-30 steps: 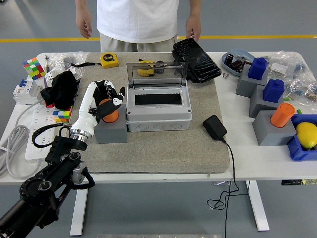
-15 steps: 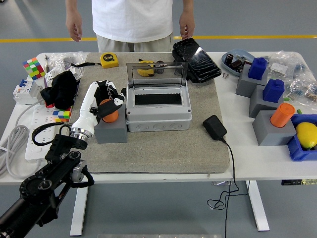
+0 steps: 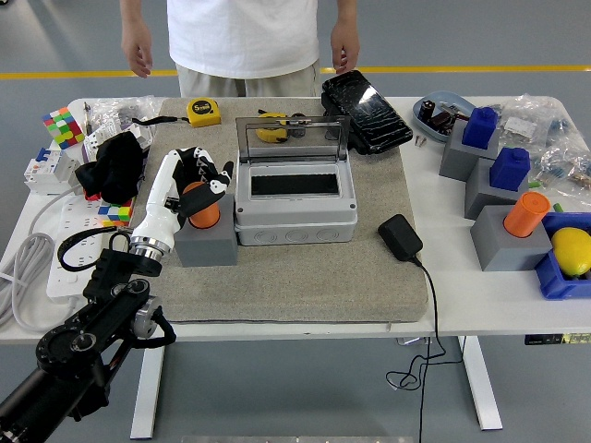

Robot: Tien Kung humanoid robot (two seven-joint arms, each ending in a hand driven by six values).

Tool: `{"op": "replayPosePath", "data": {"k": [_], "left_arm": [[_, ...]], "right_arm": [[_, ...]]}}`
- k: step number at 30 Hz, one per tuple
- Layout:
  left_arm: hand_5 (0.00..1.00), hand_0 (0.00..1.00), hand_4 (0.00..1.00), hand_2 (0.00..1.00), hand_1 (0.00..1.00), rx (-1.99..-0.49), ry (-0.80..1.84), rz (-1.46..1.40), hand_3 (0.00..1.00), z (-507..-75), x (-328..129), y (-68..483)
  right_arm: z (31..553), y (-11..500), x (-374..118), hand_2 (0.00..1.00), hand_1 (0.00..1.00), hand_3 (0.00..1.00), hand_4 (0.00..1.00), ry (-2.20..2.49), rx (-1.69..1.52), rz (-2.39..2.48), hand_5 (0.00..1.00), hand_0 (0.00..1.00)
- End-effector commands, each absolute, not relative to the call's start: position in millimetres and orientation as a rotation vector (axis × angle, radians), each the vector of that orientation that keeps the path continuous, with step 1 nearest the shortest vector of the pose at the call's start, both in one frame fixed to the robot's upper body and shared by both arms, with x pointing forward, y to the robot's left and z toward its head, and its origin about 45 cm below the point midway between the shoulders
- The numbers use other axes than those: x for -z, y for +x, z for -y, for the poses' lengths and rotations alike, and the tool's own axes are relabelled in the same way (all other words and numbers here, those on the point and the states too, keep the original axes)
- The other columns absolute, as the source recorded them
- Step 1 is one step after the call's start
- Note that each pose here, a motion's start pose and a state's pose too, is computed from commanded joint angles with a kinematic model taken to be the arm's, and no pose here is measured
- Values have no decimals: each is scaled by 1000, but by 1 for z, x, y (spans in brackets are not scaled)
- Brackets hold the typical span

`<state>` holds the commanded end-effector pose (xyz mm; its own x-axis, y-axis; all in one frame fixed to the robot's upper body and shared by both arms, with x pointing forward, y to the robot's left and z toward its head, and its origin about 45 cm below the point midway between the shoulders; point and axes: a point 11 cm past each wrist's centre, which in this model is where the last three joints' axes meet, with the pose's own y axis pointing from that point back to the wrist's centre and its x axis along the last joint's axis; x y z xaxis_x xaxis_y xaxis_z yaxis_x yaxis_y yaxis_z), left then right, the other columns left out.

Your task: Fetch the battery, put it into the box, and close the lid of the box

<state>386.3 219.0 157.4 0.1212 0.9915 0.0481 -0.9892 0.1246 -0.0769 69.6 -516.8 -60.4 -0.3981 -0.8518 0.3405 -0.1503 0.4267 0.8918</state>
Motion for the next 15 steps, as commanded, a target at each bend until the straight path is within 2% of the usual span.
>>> {"op": "replayPosePath", "data": {"k": [3,4,15], "left_arm": [[2,133,675,246,223,-1446,-27,96,274,-219,-157,386],[2,188,718,292,322,-1445,-25,96,299,-219,-157,386],[2,162,716,284,313,-1441,-8,89,306,-218,-156,386]], "right_arm": [[516,70,61,570,595,544,919,861,1026,1821,484,565],[516,71,61,570,595,544,919,862,1025,1821,483,565],[517,70,60,570,594,544,919,859,1026,1821,482,565]]}}
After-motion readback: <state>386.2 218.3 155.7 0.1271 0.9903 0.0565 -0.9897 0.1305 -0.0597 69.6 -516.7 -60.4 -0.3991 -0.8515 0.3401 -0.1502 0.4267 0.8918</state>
